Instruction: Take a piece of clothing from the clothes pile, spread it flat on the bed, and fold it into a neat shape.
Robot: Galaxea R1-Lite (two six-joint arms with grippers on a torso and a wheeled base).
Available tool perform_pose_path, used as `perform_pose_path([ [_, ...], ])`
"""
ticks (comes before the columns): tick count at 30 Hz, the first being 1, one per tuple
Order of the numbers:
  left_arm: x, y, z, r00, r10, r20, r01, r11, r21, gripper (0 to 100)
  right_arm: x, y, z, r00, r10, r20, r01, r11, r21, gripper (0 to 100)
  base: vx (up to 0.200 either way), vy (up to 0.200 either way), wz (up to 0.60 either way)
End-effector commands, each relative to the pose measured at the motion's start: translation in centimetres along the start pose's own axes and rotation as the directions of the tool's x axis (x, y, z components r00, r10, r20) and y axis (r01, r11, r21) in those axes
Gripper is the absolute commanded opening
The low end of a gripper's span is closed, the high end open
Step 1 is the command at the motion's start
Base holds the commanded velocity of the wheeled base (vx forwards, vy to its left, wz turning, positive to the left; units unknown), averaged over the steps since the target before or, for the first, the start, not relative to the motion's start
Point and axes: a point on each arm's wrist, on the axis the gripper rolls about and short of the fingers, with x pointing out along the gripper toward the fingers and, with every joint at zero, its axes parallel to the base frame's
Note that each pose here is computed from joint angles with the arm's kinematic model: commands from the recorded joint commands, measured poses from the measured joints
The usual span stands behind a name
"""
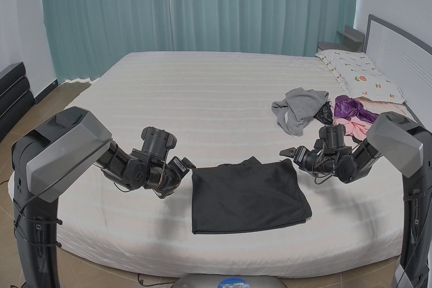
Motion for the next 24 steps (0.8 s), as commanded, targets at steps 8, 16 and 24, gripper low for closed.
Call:
perform_pose_path([
  [8,0.1,0.0,-0.1,1.000,0.000,-0.002,0.000,1.000,0.003,100,4.4,-1.5,-0.6,0.999,-0.026,0.043,0.024,0.999,0.047,100,0.000,0.000,0.00],
  [16,0.1,0.0,-0.1,1.000,0.002,-0.002,-0.002,1.000,0.003,100,4.4,-1.6,-0.7,0.999,-0.026,0.048,0.024,0.999,0.045,0,0.000,0.000,0.00],
  [24,0.1,0.0,-0.1,1.000,0.002,-0.002,-0.002,1.000,0.005,100,4.3,-1.9,0.0,0.996,-0.035,0.078,0.031,0.998,0.052,0,0.000,0.000,0.00],
])
